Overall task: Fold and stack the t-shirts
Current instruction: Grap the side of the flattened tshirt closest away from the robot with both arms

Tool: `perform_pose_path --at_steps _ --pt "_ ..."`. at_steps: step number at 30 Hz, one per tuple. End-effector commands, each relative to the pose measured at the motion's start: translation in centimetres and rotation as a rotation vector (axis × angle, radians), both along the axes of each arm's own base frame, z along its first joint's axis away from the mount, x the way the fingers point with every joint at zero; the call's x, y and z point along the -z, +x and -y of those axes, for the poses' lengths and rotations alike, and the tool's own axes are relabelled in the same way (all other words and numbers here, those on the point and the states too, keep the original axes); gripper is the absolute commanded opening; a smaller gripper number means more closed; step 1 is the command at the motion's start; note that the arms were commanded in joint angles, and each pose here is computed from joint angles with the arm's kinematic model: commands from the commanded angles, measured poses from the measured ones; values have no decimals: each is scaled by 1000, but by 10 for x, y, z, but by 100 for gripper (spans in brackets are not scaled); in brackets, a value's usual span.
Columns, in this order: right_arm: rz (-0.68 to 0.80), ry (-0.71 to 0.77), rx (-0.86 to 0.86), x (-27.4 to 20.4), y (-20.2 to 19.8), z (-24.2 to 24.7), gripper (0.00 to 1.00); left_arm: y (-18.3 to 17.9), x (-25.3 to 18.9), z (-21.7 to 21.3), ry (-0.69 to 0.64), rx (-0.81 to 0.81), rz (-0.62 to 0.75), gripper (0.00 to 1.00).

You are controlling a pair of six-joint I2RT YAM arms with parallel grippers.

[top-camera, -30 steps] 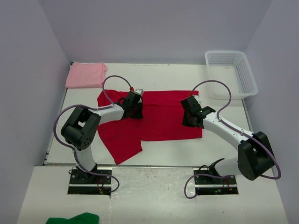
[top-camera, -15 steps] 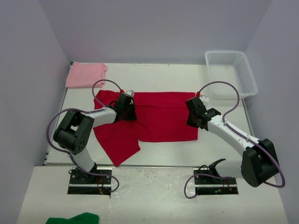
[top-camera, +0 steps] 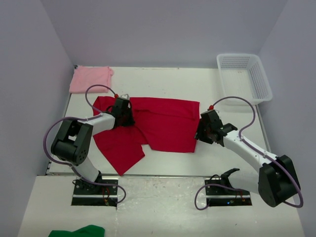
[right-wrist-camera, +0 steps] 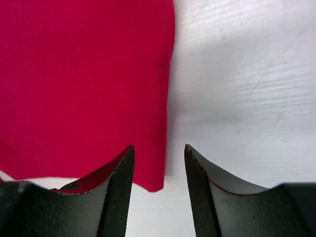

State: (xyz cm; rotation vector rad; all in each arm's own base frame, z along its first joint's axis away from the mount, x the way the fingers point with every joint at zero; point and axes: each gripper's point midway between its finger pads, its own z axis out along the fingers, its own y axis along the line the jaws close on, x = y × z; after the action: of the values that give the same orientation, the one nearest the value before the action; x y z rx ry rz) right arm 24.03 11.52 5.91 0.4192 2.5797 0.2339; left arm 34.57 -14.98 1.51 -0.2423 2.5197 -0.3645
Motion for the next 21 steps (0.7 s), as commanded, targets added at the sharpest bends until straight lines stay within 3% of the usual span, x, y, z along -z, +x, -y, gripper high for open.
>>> perform_pose_path --at_steps 1,3,12,21 --pt "22 133 -26 -2 -2 -21 46 -4 6 -5 29 12 -32 0" --pt "10 147 -31 5 -6 -23 41 -5 5 3 2 44 -33 0" --pt "-15 152 -23 21 -16 -21 40 -5 -2 10 -8 82 -12 0" --pt "-46 180 -30 31 -24 -25 26 -8 -7 14 -14 98 -2 0"
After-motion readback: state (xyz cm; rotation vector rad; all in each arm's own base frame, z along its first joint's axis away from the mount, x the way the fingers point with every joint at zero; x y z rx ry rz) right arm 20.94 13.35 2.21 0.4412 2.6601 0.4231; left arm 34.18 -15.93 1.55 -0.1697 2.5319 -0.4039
